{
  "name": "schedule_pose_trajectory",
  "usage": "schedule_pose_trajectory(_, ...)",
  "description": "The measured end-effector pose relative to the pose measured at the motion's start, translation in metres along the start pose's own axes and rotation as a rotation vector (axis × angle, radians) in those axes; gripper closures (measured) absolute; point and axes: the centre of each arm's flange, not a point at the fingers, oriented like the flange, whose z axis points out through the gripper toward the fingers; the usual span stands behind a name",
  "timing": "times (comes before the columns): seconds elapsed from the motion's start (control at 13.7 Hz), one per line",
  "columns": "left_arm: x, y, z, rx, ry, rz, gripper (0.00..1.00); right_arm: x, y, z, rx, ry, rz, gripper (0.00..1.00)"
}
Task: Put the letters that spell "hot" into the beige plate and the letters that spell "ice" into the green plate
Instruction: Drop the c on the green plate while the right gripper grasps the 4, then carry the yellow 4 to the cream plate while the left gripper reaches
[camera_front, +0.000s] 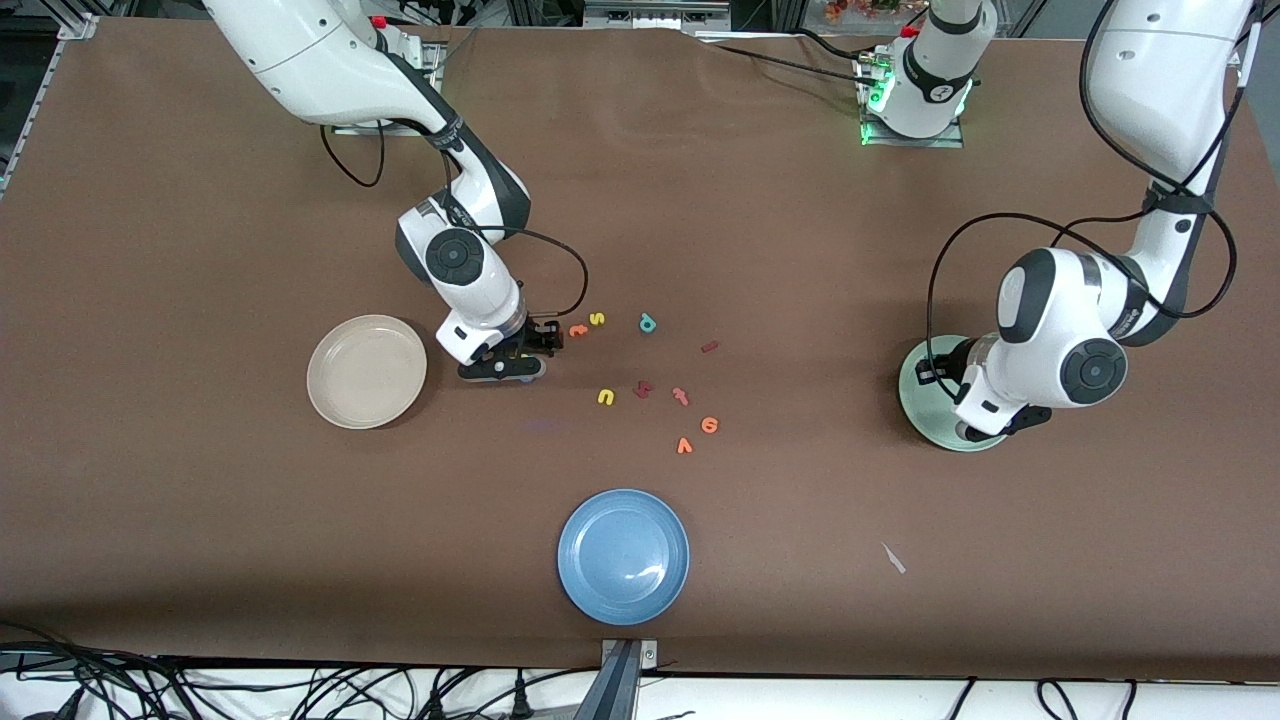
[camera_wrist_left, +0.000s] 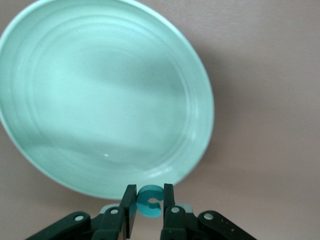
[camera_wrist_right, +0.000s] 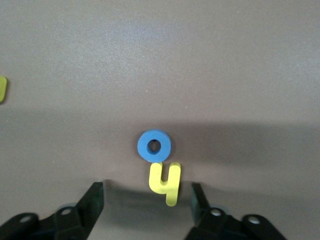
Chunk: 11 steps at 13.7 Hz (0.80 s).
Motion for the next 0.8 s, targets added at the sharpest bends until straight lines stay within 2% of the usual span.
schedule_pose_trajectory(0.07,0.003,-0.001,0.008,-0.001,-0.006,0.002,0.77,0.000,0.000,0.000,-0.001,0.000,-0.001,0.24)
schedule_pose_trajectory(0.15,0.004,-0.001,0.012,-0.002,-0.008,0.003,0.71,0.000,0.001,0.001,-0.002,0.000,-0.001,0.24)
schedule_pose_trajectory(0.22,0.004,0.000,0.012,-0.002,-0.007,0.005,0.63,0.000,0.001,0.001,-0.002,0.000,-0.002,0.31)
schedule_pose_trajectory(0.29,0.004,0.001,0.010,-0.004,-0.004,0.007,0.51,0.000,0.001,0.001,-0.003,0.001,-0.003,0.38)
schedule_pose_trajectory(0.36,0.004,0.004,0.007,-0.006,0.002,0.010,0.42,0.001,0.001,0.001,-0.004,0.002,-0.003,0.38)
schedule_pose_trajectory(0.44,0.004,0.008,0.004,-0.009,0.008,0.008,0.31,0.002,0.003,0.000,-0.005,0.004,-0.002,0.44)
schedule_pose_trajectory(0.58,-0.004,0.031,-0.004,-0.023,0.019,-0.030,0.10,0.006,0.006,-0.002,-0.008,0.010,0.001,0.66)
schedule_pose_trajectory(0.65,-0.013,0.051,-0.009,-0.034,0.023,-0.065,0.01,0.006,0.007,-0.002,-0.008,0.011,-0.002,0.66)
schedule_pose_trajectory(0.73,-0.024,0.074,-0.014,-0.046,0.029,-0.102,0.00,0.007,0.007,-0.003,-0.009,0.012,-0.003,0.73)
schedule_pose_trajectory(0.8,-0.035,0.094,-0.018,-0.059,0.037,-0.136,0.00,0.007,0.008,-0.003,-0.009,0.013,-0.003,0.74)
